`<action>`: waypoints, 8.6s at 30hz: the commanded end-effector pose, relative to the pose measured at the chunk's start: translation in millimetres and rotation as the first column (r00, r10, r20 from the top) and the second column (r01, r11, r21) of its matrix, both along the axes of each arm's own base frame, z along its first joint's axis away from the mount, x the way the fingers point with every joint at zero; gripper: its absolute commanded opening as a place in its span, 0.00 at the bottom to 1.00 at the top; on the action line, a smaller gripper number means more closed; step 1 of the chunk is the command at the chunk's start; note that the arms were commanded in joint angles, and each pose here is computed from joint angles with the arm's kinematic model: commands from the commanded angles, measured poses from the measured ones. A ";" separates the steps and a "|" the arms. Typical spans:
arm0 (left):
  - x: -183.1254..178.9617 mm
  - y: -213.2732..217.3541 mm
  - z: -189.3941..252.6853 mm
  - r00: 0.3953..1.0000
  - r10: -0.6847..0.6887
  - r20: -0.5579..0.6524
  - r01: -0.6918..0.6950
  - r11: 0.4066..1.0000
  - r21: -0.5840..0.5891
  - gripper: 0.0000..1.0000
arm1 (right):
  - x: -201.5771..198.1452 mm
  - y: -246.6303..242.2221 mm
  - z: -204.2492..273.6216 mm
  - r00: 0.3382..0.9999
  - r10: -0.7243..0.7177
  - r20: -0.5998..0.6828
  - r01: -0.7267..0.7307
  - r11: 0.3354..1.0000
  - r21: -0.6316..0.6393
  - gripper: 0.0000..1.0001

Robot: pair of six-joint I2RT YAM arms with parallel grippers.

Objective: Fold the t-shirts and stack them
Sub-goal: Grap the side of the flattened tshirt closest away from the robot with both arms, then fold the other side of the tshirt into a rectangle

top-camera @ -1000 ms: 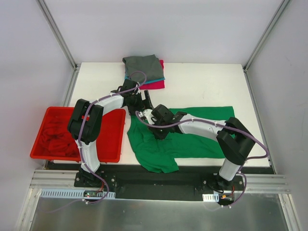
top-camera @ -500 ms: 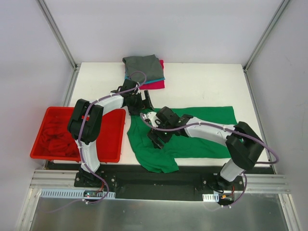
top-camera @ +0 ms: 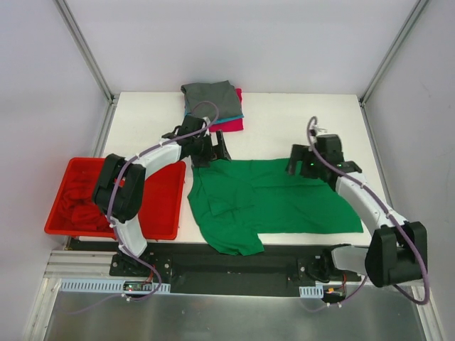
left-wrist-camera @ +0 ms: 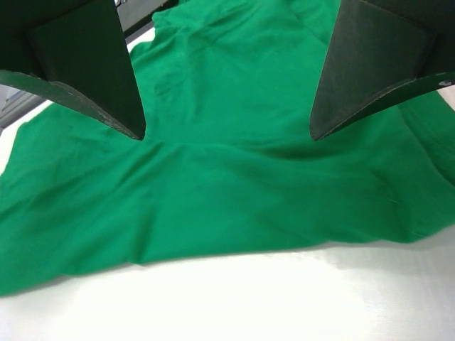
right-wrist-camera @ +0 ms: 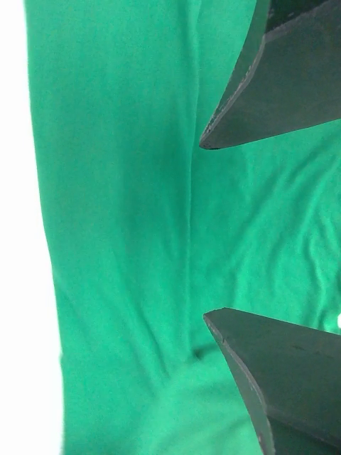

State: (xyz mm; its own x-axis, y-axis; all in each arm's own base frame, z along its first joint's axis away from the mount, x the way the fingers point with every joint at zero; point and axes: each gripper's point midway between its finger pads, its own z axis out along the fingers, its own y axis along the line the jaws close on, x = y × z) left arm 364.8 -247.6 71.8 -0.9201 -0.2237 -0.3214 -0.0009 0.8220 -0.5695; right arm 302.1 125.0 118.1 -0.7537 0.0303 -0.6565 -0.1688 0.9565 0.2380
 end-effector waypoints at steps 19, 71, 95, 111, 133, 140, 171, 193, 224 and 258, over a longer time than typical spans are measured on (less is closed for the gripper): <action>9.9 -19.3 -32.2 0.995 -0.043 -0.087 0.054 0.991 0.121 0.99 | 88.7 -155.2 -93.2 0.842 -0.345 -0.415 0.367 0.930 -0.028 0.96; -256.9 -17.1 4.5 0.941 -0.329 -0.082 0.339 0.922 0.189 0.89 | -56.1 -189.8 0.2 0.674 -0.739 0.018 0.737 0.673 0.064 0.96; -282.6 -16.3 -58.0 0.907 -0.332 -0.259 0.412 0.825 0.386 0.28 | -76.2 -208.1 -14.3 0.539 -0.842 0.020 0.841 0.540 0.045 0.96; -245.4 -36.0 -17.2 0.934 -0.347 -0.082 0.349 0.839 0.418 0.00 | -123.7 -220.2 -52.7 0.334 -0.940 -0.075 0.938 0.339 -0.074 0.99; -230.0 -38.8 -1.6 0.946 -0.323 -0.035 0.310 0.866 0.393 0.00 | -119.0 -239.1 -102.8 0.227 -0.949 -0.218 0.943 0.270 -0.192 0.57; -229.9 -36.7 -0.4 0.947 -0.320 -0.029 0.305 0.868 0.391 0.00 | -111.7 -237.2 -100.6 0.258 -0.938 -0.229 0.941 0.298 -0.160 0.56; -221.7 -24.3 -10.2 0.952 -0.299 -0.061 0.297 0.864 0.406 0.00 | -89.9 -249.1 -31.6 0.348 -0.932 -0.104 0.934 0.354 -0.054 0.62; -220.2 -17.8 -8.1 0.958 -0.281 -0.049 0.276 0.872 0.405 0.00 | -83.9 -243.5 -97.8 0.315 -0.896 -0.311 0.907 0.382 -0.180 0.53; -171.4 -25.5 35.1 0.972 -0.228 0.062 0.211 0.955 0.209 0.00 | -30.1 -205.9 -72.7 0.540 -0.767 -0.346 0.833 0.545 0.092 0.03; -51.5 4.6 77.4 0.990 -0.075 0.116 0.066 0.994 0.085 0.00 | 40.9 -225.7 -40.8 0.584 -0.746 -0.320 0.798 0.599 0.060 0.01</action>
State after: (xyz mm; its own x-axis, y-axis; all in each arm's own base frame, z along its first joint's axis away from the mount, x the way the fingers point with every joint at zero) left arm 299.4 -236.3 131.0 -0.9008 -0.1437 -0.4097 0.0713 0.8819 -0.4660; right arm 332.9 -92.3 66.0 -0.5154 0.7875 -0.3379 0.7073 0.6136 0.3510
